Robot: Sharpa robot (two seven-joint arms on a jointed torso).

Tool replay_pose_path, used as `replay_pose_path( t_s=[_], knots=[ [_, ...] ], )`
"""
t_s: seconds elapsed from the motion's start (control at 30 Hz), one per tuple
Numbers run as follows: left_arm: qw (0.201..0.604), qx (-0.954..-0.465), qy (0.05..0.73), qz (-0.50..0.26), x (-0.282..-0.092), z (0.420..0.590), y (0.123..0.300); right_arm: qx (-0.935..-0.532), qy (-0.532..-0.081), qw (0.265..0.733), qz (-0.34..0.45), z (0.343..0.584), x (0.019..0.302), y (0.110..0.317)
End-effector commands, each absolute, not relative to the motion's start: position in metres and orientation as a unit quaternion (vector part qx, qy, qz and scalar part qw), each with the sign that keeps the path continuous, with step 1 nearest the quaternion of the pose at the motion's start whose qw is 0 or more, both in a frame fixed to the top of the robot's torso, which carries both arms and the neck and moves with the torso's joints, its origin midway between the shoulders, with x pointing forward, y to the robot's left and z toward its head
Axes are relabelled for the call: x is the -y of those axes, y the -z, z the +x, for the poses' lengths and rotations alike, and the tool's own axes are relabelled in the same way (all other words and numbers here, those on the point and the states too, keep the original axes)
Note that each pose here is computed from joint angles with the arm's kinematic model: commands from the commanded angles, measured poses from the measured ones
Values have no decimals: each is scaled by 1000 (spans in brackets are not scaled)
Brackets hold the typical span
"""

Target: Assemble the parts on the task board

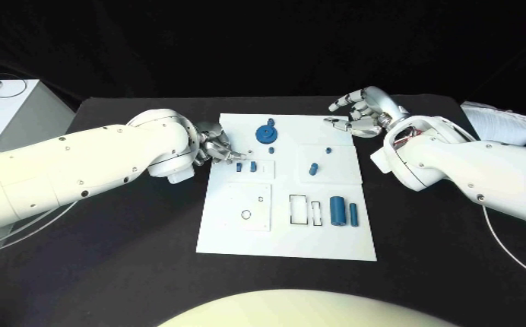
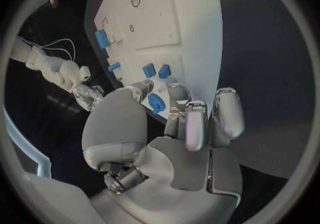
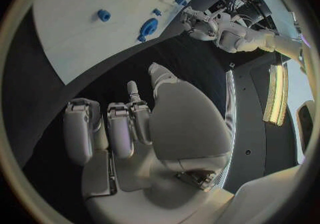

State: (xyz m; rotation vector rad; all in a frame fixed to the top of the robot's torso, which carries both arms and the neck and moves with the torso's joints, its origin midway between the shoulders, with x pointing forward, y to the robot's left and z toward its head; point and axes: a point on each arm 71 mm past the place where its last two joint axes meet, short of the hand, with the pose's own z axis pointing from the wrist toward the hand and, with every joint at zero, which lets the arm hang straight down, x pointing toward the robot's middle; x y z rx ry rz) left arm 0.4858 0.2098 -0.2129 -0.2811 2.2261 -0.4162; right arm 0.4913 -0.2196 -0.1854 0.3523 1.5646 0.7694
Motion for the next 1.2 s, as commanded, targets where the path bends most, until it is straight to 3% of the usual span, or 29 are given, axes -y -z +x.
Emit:
replay_pose_path(
  t_s=[0.03,0.3,0.5,0.8,1.2],
  knots=[
    [418,-872,213,-138,-206,486,207,-685,-341,627,146,491,218,186],
    [442,-810,350,-163,-193,490,189,-685,-341,627,147,491,218,187],
    [506,-759,401,-86,-174,496,180,-682,-344,628,150,492,218,186],
    [544,-736,401,43,-145,496,196,-677,-349,629,153,493,219,186],
    [560,-743,334,152,-125,503,213,-672,-354,631,156,493,218,185]
  ],
)
